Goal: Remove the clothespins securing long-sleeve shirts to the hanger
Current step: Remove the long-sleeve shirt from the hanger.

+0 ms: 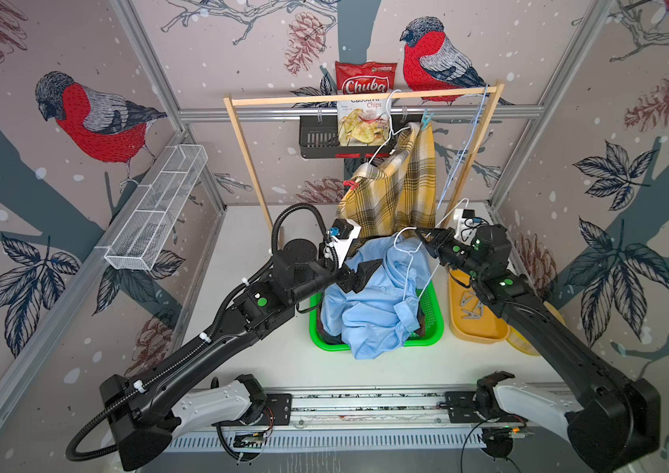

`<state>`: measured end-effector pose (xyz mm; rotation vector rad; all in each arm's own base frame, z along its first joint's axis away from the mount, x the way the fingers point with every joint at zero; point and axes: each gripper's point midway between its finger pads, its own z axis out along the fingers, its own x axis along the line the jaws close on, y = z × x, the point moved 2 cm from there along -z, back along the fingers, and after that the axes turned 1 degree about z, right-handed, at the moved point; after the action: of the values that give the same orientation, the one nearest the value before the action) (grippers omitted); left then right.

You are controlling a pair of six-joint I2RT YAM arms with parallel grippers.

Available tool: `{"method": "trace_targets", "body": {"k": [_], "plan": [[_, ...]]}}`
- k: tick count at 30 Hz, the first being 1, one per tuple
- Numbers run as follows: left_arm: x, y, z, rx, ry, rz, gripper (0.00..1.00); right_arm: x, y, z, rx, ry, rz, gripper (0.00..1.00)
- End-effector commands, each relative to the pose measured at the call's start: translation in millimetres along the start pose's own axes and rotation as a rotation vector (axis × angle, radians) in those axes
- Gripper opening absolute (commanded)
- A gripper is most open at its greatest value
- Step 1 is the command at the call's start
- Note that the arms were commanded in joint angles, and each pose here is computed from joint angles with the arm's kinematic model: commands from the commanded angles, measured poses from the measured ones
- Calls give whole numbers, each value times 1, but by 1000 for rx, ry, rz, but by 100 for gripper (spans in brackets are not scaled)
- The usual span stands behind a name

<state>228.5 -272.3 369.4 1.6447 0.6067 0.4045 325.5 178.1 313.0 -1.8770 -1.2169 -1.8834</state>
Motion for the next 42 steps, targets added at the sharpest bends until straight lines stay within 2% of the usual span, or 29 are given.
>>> {"method": "trace_targets", "body": {"k": [1, 8, 16, 26, 39, 41, 42], "plan": [[-6, -11, -3, -5, -58, -32, 82, 3, 2, 1, 4, 44, 30, 0], [-22, -60, 15, 44, -183, -153, 79, 1, 3, 3, 9, 75, 67, 0], [-53, -96, 49, 132, -258, -161, 77, -1, 7, -1, 1, 86, 84, 0], [-50, -114, 101, 143, -168, -180, 66, 1, 6, -12, 0, 110, 89, 0], [-73, -115, 129, 154, -274, -181, 32, -7, 11, -21, -13, 112, 98, 0], [-74, -124, 131, 185, -274, -183, 25, -8, 12, -23, -14, 111, 99, 0], [-76, -117, 133, 171, -278, -182, 22, -7, 13, -24, -17, 113, 98, 0]]}}
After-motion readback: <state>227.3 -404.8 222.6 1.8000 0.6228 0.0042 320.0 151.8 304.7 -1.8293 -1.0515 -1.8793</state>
